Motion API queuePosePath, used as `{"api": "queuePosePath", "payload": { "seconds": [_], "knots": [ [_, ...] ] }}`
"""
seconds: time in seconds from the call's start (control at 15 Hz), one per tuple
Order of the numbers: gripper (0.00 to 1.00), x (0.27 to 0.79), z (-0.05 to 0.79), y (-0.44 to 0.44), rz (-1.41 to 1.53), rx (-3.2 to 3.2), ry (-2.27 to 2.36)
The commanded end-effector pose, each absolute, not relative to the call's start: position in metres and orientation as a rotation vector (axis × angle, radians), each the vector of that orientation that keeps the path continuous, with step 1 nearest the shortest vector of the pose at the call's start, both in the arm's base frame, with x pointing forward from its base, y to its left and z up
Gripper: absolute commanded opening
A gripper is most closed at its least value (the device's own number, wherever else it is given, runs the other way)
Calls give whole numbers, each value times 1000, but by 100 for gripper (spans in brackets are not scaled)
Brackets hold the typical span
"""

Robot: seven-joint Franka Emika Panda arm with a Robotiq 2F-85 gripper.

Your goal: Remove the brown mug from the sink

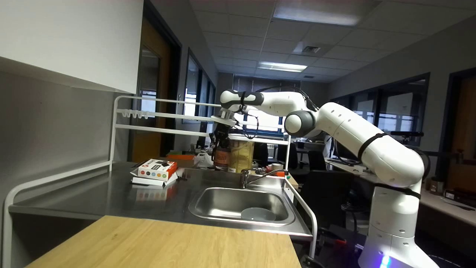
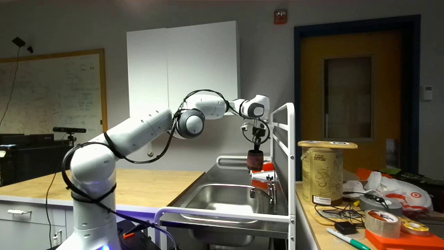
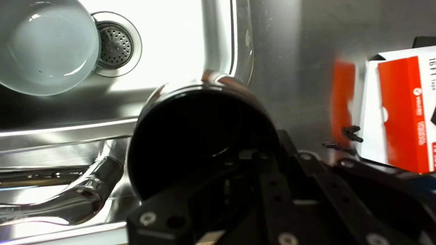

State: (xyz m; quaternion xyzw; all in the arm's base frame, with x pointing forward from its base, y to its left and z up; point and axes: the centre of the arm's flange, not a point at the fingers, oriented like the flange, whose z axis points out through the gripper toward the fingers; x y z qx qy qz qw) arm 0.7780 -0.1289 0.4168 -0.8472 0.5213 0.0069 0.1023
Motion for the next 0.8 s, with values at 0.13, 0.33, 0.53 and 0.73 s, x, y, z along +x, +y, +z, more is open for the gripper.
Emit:
{"api": "queuePosePath", "payload": {
  "seconds": [0.13,0.33,0.53,0.73],
  "knots": [
    [6,849,410,-163,31,-2536,1536],
    [6,850,393,-169,25,-2549,1545],
    [5,852,381,-174,-13,-2573,1556],
    [5,853,374,-179,-37,-2576,1561]
  ]
}}
